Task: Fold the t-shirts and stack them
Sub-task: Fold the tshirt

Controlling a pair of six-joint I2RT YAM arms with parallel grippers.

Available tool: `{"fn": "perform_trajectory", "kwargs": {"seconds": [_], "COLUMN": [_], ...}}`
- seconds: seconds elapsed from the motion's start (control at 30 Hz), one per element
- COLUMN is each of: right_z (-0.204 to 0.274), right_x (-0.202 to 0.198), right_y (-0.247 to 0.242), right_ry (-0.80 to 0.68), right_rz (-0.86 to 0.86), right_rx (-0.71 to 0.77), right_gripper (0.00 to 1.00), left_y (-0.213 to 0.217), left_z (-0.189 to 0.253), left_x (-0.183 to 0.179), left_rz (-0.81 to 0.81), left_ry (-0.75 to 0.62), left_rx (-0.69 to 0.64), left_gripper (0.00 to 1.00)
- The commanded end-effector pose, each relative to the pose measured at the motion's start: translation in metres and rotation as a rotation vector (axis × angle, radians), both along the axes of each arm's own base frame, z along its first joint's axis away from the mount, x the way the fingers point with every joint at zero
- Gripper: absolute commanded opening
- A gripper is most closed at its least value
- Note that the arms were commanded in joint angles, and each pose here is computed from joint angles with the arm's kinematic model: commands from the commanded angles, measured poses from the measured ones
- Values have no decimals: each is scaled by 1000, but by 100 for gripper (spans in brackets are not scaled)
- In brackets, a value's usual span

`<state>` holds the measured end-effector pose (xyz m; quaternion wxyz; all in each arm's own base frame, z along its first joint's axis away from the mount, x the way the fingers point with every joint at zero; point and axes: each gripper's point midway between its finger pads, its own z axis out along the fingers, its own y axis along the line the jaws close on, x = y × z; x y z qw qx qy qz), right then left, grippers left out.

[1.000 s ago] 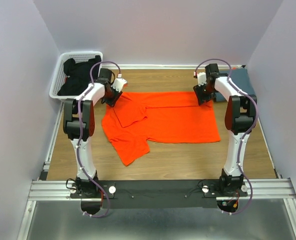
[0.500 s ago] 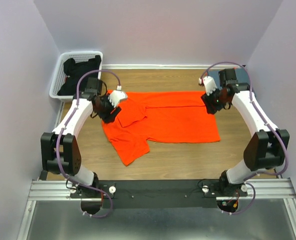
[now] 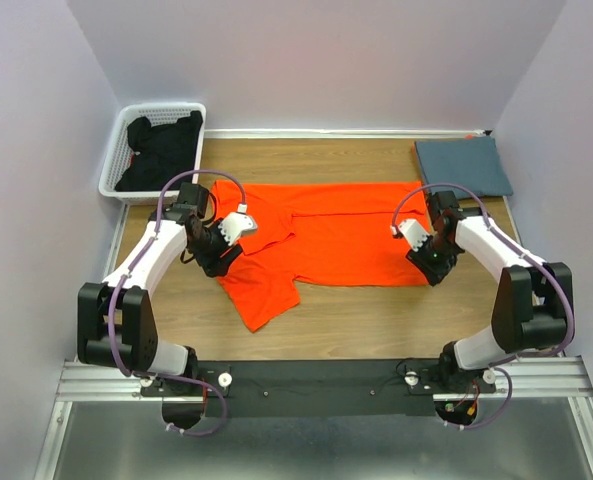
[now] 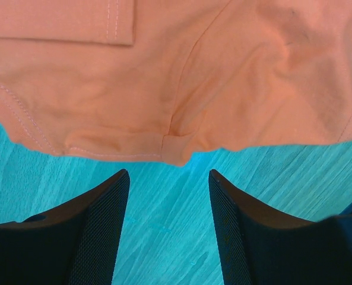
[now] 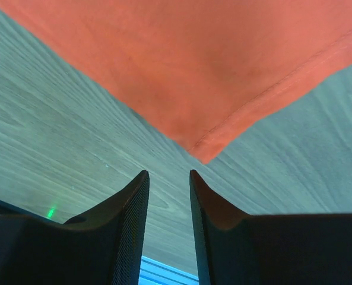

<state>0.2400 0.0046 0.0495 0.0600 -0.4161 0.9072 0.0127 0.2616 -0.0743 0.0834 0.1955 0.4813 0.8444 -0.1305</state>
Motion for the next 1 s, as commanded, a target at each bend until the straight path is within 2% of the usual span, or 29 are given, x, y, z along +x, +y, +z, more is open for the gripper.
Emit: {"fn": "perform_trajectory", "kwargs": {"seconds": [0.0,0.6,0.77,0.9,0.97], "right_z": [-7,-25,-37,-50,-55], "right_x": [0,2,7,-2,-6], "right_y": [-6,-1,-12,-15,-16], "right_ry": [-28,-29,-48,-15,-7], "right_rz": [43,67,65,73,73], "right_rx": [-45,-58,-119,-134,-135], "right_gripper": [40,40,41,39,33], "left_y": [-2,-3,-1,-4,-9], "left_z": [3,-10,-12,-15,-20], "left_x": [1,-2,-4,-17,-27], "left_rz": [-8,-11,-17,-52,-90], "left_ry": [-15,20,12,27,39], "left_rx": [-7,-2,6,14,22], "left_gripper": [64,64,65,65,65]}}
